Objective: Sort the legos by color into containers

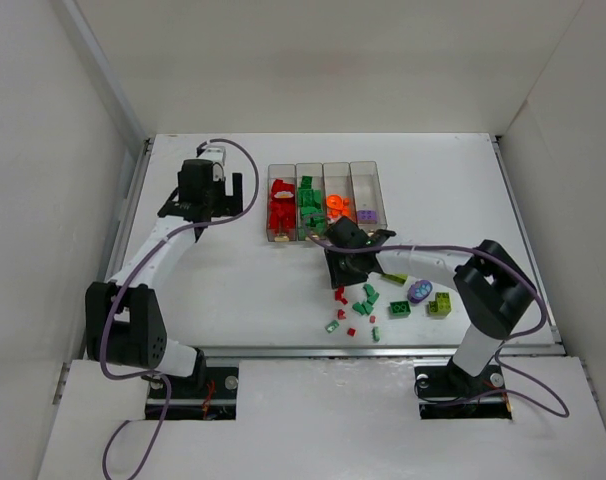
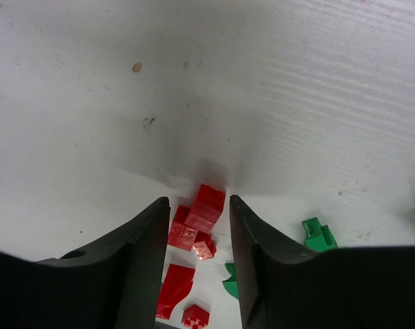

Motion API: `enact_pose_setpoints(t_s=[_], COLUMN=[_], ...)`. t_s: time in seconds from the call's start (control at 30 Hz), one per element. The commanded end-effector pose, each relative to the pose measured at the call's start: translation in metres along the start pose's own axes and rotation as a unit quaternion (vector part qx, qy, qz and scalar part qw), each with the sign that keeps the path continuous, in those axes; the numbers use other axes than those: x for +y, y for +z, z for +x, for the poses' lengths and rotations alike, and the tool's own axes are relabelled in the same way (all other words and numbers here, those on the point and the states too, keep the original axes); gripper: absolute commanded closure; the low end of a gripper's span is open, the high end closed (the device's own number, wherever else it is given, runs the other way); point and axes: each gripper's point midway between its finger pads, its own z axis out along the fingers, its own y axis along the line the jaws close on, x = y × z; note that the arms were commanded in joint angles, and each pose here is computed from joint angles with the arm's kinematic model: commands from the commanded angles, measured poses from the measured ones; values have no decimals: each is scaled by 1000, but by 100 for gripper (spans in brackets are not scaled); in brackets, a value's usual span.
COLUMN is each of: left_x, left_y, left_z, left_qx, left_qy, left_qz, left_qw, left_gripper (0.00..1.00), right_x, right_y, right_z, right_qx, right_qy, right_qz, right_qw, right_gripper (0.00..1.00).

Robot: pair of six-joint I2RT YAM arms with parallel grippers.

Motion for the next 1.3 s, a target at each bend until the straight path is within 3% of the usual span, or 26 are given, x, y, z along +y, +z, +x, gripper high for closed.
enact_pose_setpoints(t_s=[0.0, 0.1, 0.2, 0.37, 0.47, 0.5, 0.53, 0.73, 0.93, 1.27], left_x=[-14, -10, -9, -3, 5, 4, 4, 4, 6, 20], left_y=[-11, -11, -13, -11, -14, -14, -14, -15, -12, -19], left_z=[-5, -10, -15, -7, -6, -6, -6, 3, 12, 16], left_qx=[-17, -29, -39, -34, -35, -35, -35, -26, -29, -42], left_qy=[-38, -24, -23, -83, -115, -122, -122, -130, -131, -114], left_qz=[27, 4, -5, -35, -60, -60, -60, -62, -67, -100], left_qw=[999, 999, 999, 995, 991, 990, 990, 989, 989, 988], left_gripper=[0, 0, 0, 0, 0, 0, 0, 0, 1, 1], right_x=[9, 7, 7, 4, 1, 2, 5, 43, 103, 110], right_y=[2, 8, 9, 12, 13, 13, 9, -19, -64, -7], right_z=[3, 8, 10, 15, 13, 11, 1, -70, -180, -264], right_qx=[8, 11, 11, 15, 9, 4, -10, -98, -239, -253], right_qy=[3, 2, 8, 17, 17, 17, 11, -65, -114, -124], right_qz=[-13, -11, -11, -9, 1, -2, -3, -39, -96, -6], right_qw=[1000, 1000, 1000, 1000, 1000, 1000, 1000, 992, 960, 959], right_gripper=[55, 65, 65, 68, 86, 98, 100, 100, 100, 100])
